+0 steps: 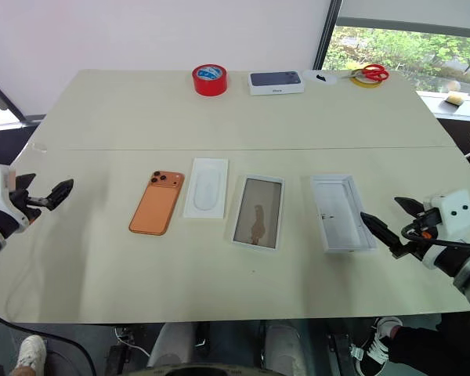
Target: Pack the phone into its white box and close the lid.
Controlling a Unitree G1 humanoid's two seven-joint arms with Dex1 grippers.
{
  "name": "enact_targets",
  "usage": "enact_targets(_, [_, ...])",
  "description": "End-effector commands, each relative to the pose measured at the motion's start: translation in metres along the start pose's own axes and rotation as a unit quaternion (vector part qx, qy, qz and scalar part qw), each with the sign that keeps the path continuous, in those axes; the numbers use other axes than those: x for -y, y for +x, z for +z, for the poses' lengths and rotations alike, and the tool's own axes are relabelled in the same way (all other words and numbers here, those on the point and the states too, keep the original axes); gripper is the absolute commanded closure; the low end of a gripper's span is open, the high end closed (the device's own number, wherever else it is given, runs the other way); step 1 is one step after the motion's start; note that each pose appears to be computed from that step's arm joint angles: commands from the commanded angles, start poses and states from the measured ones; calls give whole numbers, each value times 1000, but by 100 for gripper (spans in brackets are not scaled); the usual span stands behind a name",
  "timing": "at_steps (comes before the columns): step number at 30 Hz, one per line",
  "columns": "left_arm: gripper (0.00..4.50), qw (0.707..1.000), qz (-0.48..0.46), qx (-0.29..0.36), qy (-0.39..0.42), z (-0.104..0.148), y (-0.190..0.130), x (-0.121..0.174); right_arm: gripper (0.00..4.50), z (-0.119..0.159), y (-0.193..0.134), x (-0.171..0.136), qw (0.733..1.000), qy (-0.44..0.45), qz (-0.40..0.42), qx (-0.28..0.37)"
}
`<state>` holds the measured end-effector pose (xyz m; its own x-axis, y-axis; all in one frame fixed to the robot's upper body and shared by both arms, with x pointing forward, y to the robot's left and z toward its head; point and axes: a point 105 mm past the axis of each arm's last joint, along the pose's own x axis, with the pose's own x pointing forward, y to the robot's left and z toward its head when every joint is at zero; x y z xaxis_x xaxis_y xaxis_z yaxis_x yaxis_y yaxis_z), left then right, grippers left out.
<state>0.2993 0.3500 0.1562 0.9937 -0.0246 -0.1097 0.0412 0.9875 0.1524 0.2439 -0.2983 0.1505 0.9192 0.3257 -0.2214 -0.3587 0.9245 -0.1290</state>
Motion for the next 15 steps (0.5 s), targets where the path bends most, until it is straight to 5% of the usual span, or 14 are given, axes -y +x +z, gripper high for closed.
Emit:
enact_targets(1, [5,1000,5,22,11,14,-1,-2,2,12,4,-4,1000,-16,8,20])
enact_targets(8, [5,999,-6,37,6,21,-1,10,2,24,14,-12,999,-28,29,34])
enact_targets(15, [5,996,-75,43,-12,24,9,59,2,38,25,-28,995,-58,68,40])
